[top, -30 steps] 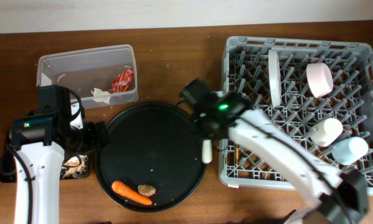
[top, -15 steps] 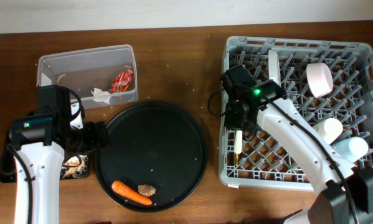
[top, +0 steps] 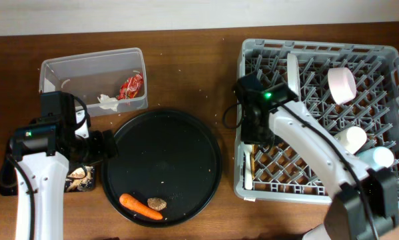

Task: Sort waste into correct bins and load items into the dishwasher rack
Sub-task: 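Carry the white fork into the rack's left edge and release, then grasp the carrot on the round tray with the left gripper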

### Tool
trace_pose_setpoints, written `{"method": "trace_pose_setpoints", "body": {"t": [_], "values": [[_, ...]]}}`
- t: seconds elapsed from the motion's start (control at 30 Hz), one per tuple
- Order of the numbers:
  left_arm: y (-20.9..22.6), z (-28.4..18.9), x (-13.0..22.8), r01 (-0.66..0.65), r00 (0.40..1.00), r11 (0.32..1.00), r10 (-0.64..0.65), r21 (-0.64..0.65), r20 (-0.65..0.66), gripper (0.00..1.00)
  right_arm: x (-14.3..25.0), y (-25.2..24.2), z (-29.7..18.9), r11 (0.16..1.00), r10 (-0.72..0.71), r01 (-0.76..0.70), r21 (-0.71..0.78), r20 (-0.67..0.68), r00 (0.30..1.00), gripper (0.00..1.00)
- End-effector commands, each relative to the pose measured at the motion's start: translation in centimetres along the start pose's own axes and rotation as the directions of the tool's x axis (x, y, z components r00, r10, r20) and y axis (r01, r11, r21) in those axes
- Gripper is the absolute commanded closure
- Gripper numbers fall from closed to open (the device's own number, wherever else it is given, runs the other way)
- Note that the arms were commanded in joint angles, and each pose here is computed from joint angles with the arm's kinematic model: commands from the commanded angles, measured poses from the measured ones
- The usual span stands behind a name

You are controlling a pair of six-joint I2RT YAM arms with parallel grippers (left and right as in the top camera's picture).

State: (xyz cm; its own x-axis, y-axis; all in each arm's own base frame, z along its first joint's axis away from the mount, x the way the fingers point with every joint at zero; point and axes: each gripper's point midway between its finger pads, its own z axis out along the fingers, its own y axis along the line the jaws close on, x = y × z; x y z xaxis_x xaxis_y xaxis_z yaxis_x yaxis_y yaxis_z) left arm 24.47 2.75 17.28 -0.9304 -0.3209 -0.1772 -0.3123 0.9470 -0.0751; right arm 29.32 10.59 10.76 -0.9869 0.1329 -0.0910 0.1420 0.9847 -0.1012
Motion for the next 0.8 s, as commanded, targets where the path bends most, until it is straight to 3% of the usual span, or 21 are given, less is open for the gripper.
{"method": "trace_pose_setpoints", "body": {"t": [0.0,0.1,0.27,0.4,0.57,0.77], "values": [[-0.9,0.2,0.6,0.008,0.999,0.998,-0.006,0.056,-0.032,0.04,-1.9,-0.3,-7.8,0.994,-0.008,0.029,-0.102,0.202,0.979,0.4],[-2.7,0.6,1.6,0.025,0.997,0.986,-0.012,0.163,-0.08,0.01,-1.5,-1.6,-10.8,0.985,-0.011,0.055,-0.161,0.259,0.966,0.25],[-2.5,3.2,4.3,0.197,0.964,0.971,-0.167,0.138,-0.205,0.01,0.1,-4.8,-11.9,0.976,-0.009,0.055,-0.213,0.213,0.977,0.15],[-3.8,6.1,7.3,0.319,0.91,0.935,-0.256,0.157,-0.327,0.01,0.4,-7.7,-10.9,0.984,0.028,0.0,-0.18,0.156,0.987,0.14],[-4.4,9.7,9.3,0.383,0.879,0.914,-0.314,0.137,-0.358,0.01,0.4,-8.9,-10.3,0.984,0.069,-0.045,-0.171,0.138,0.988,0.14],[-5.2,12.8,10.3,0.328,0.909,0.928,-0.261,0.175,-0.324,0.01,0.3,-8.9,-10.1,0.986,0.052,-0.03,-0.167,0.132,0.99,0.14]]}}
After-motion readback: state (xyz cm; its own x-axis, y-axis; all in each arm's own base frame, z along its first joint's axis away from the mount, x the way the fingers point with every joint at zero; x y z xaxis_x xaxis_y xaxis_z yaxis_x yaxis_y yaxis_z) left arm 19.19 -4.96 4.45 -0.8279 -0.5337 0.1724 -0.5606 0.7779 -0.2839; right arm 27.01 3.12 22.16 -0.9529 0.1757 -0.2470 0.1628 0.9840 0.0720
